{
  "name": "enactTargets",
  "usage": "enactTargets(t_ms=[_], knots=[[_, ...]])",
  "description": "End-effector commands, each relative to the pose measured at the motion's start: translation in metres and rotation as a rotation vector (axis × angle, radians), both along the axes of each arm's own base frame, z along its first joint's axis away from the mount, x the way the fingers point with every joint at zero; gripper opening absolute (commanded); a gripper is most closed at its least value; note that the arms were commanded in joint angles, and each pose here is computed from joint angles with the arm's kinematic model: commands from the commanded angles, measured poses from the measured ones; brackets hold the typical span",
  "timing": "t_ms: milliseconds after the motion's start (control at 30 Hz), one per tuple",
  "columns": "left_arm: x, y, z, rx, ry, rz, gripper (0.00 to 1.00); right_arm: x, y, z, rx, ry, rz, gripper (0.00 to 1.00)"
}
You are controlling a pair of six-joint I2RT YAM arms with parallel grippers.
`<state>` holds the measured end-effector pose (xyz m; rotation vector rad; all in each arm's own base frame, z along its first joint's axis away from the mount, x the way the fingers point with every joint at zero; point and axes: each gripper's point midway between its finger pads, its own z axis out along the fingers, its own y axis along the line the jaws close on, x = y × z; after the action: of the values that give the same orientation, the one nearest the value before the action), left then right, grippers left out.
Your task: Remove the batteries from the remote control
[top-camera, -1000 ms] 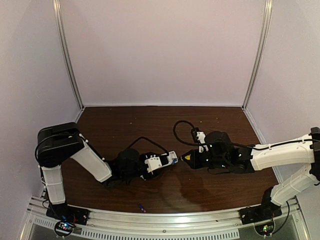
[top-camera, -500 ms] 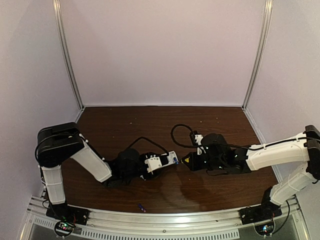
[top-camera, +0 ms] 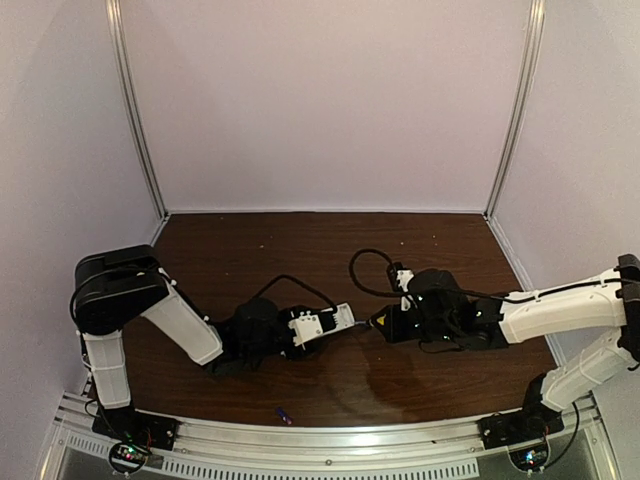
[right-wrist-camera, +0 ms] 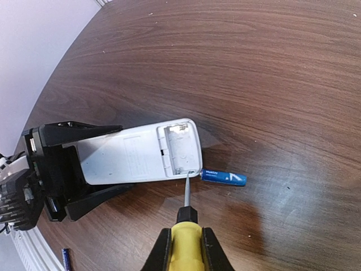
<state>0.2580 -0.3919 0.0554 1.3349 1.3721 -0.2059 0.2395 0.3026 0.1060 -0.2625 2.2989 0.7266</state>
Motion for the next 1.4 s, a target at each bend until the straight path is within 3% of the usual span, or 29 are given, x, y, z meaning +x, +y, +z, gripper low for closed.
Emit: enactTargets(t_ms=[0,433,967,1367], knots=[[0.003,-0.001,0.012,-0.047,-0.036,0.003,0.0,0.004,-0.017,0.002,-0.034,-0.018,-0.06,0.0],[0.02,0.008,0.022,-0.077,-0.034,0.105,0.0,0.0,-0.028,0.018,-0.023,-0.047,-0.072,0.0],[0.097,0.097,0.031,-0.308,0.111,0.627,0.0,0.006,-0.065,0.049,0.066,-0.191,-0.218,0.0],[0.115,0.163,0.007,-0.42,0.243,0.891,0.0,0.008,-0.061,0.052,0.091,-0.218,-0.205,0.0]])
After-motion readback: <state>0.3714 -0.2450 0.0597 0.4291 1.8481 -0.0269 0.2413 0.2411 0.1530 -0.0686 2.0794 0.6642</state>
